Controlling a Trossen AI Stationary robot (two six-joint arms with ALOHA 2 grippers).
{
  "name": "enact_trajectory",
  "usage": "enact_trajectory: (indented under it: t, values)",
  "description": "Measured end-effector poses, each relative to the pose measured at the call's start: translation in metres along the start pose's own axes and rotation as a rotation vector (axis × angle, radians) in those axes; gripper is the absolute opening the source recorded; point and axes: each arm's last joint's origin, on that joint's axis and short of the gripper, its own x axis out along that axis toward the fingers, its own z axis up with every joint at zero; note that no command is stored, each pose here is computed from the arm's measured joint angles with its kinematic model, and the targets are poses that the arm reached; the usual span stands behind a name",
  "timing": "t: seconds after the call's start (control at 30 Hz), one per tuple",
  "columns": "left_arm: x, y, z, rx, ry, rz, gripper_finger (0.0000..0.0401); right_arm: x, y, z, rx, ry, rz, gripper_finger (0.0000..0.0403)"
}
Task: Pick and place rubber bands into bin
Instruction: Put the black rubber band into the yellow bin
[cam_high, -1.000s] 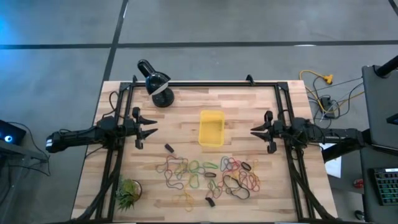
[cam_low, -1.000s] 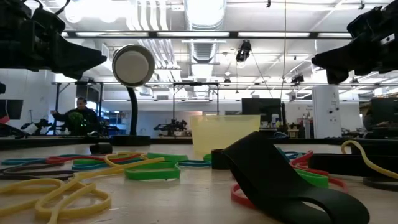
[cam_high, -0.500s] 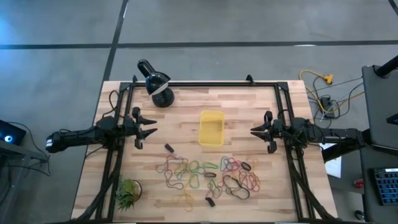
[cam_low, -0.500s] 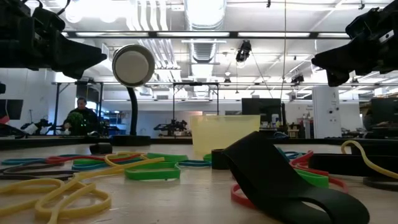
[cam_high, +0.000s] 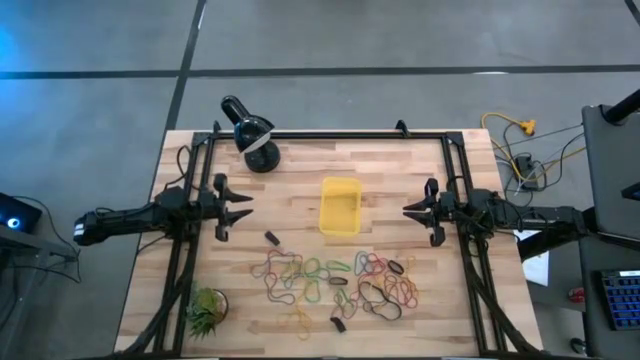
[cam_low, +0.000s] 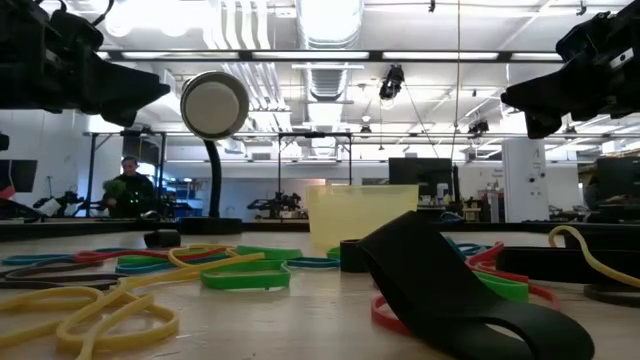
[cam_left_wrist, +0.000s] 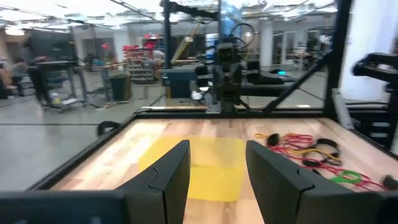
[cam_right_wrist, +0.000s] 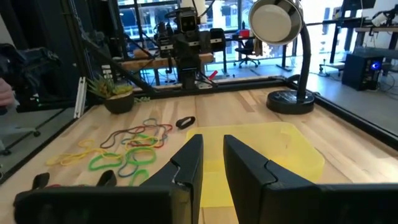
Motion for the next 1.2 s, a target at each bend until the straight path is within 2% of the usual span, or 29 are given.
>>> enact_trajectory:
  t: [0.1, 0.23, 0.57, 0.7, 0.8, 1.07, 1.2]
  values:
    - [0.001, -0.002, -0.001, -0.054, 0.015, -0.059, 0.0141, 0.000, 0.000, 0.000, 0.003, 0.000, 0.000, 0.0059]
    - [0.002, -0.002, -0.003, -0.048, 0.035, -0.056, 0.0141, 0.000, 0.000, 0.000, 0.031, 0.001, 0.000, 0.0059]
    - [0.005, -0.002, -0.005, -0.054, 0.072, -0.084, 0.0141, 0.000, 0.000, 0.003, -0.026, -0.028, 0.003, 0.0059]
    - [0.007, -0.002, 0.017, -0.042, -0.009, -0.108, 0.0141, 0.000, 0.001, 0.005, -0.038, -0.052, 0.005, 0.0059]
    - [0.010, -0.002, 0.033, 0.013, -0.050, -0.125, 0.0141, 0.000, 0.001, 0.004, -0.040, -0.046, 0.004, 0.0059]
    - [0.029, -0.003, 0.046, 0.000, 0.055, -0.152, 0.0141, 0.001, 0.000, 0.003, -0.059, -0.027, 0.000, 0.0059]
    - [0.045, -0.008, 0.047, -0.010, 0.155, -0.194, 0.0141, 0.001, 0.000, 0.003, -0.059, -0.026, 0.001, 0.0059]
